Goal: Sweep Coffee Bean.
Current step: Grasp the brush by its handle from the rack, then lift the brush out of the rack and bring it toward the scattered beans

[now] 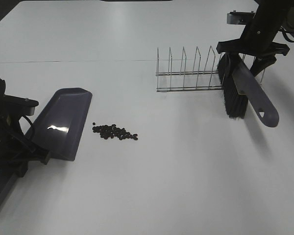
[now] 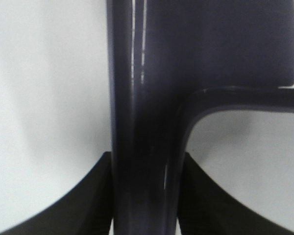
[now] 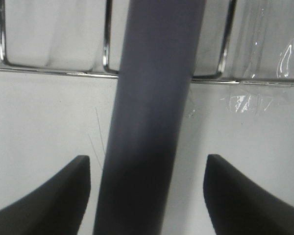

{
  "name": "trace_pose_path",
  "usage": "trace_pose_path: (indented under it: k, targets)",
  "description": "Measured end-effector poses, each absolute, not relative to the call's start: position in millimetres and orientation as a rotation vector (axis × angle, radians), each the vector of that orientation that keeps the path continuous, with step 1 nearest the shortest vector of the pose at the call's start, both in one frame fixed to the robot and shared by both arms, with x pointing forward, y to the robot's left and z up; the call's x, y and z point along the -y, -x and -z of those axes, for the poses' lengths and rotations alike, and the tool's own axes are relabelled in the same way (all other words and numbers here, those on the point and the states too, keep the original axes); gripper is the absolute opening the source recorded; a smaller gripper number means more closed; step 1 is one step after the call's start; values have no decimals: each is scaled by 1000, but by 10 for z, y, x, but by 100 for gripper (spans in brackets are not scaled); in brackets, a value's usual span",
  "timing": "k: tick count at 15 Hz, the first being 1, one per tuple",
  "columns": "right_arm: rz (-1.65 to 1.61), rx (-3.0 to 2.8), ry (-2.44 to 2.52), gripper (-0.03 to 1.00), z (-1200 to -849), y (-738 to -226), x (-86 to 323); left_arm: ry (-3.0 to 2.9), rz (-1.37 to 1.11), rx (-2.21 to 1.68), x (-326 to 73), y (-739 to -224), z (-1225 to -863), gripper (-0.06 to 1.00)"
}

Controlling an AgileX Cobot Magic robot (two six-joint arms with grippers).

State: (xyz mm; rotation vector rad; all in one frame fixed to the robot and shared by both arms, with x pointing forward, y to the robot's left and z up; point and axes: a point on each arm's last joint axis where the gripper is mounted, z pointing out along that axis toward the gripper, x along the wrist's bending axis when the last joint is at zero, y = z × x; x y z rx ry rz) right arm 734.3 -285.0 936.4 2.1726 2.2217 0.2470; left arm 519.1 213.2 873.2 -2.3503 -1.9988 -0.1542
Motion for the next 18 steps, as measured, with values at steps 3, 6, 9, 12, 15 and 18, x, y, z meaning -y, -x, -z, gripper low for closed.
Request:
trace_pose_path:
  k: [3,6,9,12,15,18]
  targets:
    - [-249,-2196,-2202,31,-9364,-7343,2849,2348,151,2002,-2131,-5189,-8732,33]
    - [-255,-2191,-2205,31,-9384,-7341,2848,2345,147,2006,-2129,-5187,-8732,33]
    - [-308,-2140,-2191,31,-9676,-7300,2848,2343,145,2006,-2130,-5185,-8732,33]
    - [-391,-2075,-2164,31,-10177,-7116,2852,2342,144,2007,-2129,-5185,-8732,33]
    - [-288,-2081,-2152,31,-10367,-6723,2907,2341,143,2008,-2129,-5184,-8732,33]
    - [-256,-2076,-2134,31,-10658,-6173,2938,2323,131,1988,-2143,-5165,-8734,33]
